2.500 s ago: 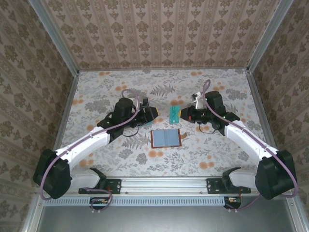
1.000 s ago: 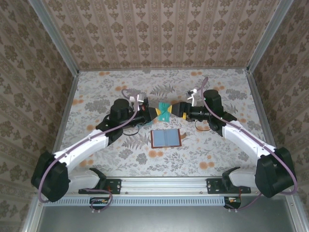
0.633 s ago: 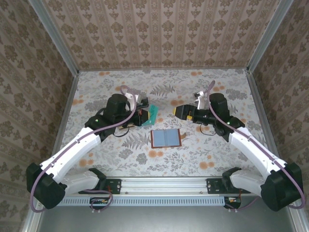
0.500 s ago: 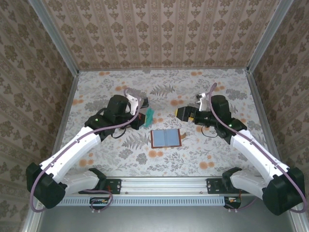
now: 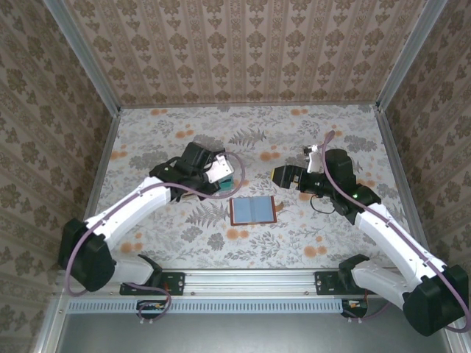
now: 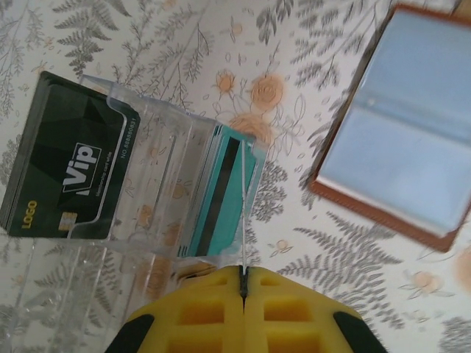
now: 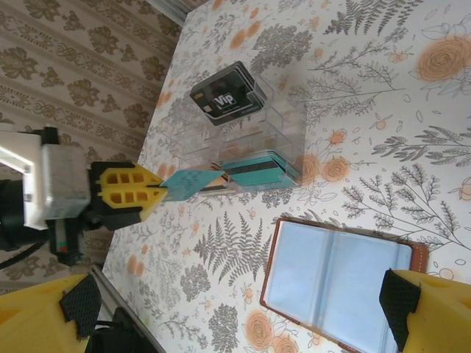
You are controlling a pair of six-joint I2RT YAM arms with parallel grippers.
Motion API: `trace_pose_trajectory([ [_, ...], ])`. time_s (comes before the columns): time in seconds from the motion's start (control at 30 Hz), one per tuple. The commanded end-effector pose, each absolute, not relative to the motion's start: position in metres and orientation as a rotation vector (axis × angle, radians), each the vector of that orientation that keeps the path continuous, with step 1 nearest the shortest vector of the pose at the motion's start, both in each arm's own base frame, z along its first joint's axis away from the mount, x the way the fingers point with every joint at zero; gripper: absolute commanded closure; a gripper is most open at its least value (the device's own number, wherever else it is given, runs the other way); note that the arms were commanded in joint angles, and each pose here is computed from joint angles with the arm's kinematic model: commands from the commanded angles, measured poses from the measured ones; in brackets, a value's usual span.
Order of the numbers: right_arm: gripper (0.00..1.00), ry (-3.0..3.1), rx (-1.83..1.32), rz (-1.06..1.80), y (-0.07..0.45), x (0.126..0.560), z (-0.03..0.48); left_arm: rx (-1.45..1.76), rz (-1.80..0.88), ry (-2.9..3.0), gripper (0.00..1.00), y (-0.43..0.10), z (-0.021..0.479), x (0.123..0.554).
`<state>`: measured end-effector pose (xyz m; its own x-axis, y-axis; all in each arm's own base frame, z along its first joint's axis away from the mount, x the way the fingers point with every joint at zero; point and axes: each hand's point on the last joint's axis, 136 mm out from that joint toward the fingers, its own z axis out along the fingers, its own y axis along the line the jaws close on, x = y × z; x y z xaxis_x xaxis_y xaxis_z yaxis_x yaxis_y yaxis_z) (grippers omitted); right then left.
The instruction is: Take the credit cards out of the card holder
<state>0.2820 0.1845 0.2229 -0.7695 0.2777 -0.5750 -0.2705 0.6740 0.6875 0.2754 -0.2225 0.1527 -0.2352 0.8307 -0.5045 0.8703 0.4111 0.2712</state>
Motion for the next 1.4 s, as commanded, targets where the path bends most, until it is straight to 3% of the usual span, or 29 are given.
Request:
trace_pose_trajectory([
  [0.0,0.0,2.218,0.007,1.011,0.179,0.282,0.219,1.586,0.017,1.947,1.0,-0.23,0.158,0.289],
  [0.43,0.0,2.245,0.032,0.973,0.176,0.29,0.211,1.685,0.071,1.95,1.0,-0.243,0.111,0.31],
  [1.17,0.0,2.267,0.04,0.989,0.178,0.294,0.204,1.694,0.131,2.022,1.0,-0.228,0.078,0.319],
  [1.23,0.0,2.267,0.041,0.989,0.178,0.294,0.204,1.688,0.139,2.025,0.97,-0.227,0.079,0.319],
  [1.37,0.0,2.269,0.044,0.99,0.178,0.294,0.202,1.679,0.16,2.035,0.81,-0.222,0.076,0.321],
])
